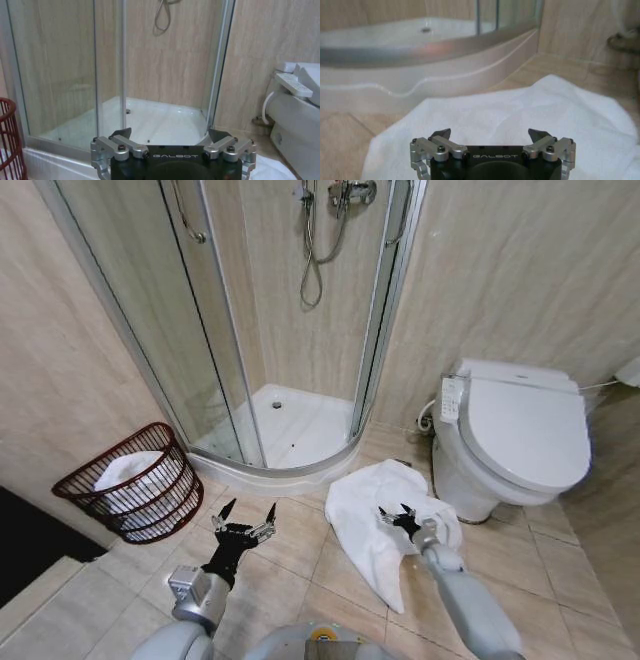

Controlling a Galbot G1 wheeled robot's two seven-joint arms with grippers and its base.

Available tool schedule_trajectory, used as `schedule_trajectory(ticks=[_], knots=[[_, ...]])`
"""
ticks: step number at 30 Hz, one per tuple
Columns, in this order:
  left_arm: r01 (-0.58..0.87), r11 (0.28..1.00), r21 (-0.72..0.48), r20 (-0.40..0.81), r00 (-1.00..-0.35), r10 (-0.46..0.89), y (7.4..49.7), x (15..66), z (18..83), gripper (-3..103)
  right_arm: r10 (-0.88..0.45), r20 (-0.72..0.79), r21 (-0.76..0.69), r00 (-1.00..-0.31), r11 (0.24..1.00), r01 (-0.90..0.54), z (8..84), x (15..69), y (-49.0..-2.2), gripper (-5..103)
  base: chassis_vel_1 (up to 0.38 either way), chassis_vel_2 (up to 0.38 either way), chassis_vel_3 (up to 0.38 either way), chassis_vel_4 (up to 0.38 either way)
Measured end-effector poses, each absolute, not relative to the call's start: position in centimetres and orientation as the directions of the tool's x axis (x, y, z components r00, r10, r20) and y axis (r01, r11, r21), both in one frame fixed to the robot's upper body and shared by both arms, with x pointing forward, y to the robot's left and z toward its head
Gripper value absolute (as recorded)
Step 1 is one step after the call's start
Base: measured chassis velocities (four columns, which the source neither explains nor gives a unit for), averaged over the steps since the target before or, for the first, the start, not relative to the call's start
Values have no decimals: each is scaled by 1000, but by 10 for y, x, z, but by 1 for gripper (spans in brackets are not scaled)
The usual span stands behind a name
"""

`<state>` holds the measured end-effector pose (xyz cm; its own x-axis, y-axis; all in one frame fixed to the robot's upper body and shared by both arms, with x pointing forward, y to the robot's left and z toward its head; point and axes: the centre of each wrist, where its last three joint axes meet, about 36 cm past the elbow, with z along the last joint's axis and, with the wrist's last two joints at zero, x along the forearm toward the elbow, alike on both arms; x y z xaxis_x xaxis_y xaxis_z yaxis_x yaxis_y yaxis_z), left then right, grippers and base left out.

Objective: Discard the used towel into the hamper.

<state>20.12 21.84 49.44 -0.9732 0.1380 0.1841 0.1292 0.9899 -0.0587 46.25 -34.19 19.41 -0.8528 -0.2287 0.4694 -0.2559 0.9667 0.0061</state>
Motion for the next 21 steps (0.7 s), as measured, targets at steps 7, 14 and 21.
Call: schedule_trajectory(ticks=[7, 14, 21], knots=[[129, 990, -59, 184, -973, 138, 218, 201, 494, 100, -194, 510, -70, -838, 961, -266, 193, 490, -321, 100, 0, 0, 0, 0], [129, 990, -59, 184, -973, 138, 218, 201, 494, 100, -194, 522, -73, -831, 960, -271, 182, 515, -312, 100, 0, 0, 0, 0], [129, 990, -59, 184, -973, 138, 218, 201, 494, 100, -198, 545, -34, -815, 966, -257, 171, 520, -297, 100, 0, 0, 0, 0]])
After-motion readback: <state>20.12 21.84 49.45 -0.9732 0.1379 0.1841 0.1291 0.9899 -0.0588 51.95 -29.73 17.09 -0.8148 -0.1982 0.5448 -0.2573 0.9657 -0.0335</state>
